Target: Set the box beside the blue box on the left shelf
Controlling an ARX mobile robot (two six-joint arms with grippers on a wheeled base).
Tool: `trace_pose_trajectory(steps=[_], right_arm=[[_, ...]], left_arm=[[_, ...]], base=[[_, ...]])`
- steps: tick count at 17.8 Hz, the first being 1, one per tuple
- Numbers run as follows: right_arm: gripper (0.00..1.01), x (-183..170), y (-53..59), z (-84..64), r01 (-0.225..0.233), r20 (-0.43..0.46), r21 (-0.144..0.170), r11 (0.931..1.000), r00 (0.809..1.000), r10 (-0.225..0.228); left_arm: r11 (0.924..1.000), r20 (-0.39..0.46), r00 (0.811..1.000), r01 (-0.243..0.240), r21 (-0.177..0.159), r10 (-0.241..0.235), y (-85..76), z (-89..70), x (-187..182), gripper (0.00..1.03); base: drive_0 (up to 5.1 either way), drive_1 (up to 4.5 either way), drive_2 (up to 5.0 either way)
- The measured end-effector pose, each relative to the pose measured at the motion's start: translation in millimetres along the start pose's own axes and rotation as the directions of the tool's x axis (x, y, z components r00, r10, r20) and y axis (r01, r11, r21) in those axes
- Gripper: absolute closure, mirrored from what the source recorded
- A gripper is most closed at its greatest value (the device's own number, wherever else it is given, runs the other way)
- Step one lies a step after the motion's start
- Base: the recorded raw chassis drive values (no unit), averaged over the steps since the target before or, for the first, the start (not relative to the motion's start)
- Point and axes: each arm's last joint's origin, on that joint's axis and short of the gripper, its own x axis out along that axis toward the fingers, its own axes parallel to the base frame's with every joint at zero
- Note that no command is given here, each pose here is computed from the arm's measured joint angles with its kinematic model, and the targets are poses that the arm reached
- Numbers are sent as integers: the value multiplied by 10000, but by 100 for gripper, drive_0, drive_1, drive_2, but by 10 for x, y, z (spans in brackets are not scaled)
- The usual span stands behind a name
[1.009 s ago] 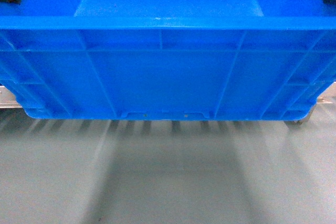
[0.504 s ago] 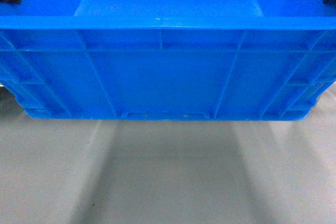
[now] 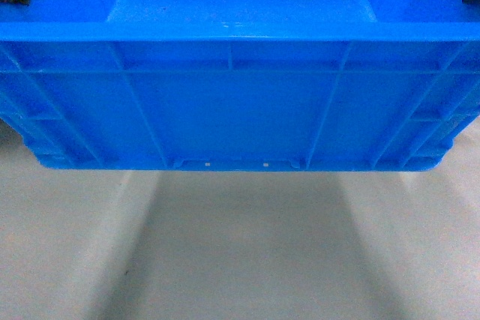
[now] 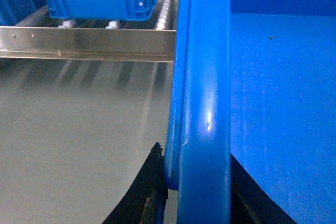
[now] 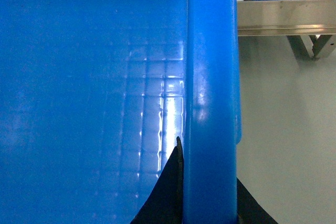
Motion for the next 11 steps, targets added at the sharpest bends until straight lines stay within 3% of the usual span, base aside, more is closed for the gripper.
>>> trace_pose_trajectory(steps=[8,11], right_arm=[[94,0,0,0,0,0,0,10000,10000,0],[94,0,0,-2,3,-23,-2,10000,10000,-3]], left_arm=[[10000,0,10000,0,0,0,0,0,0,84],[10000,-11,10000,-1,2,1,0,-1,0,84]], base=[[0,0,0],[0,425,-426]])
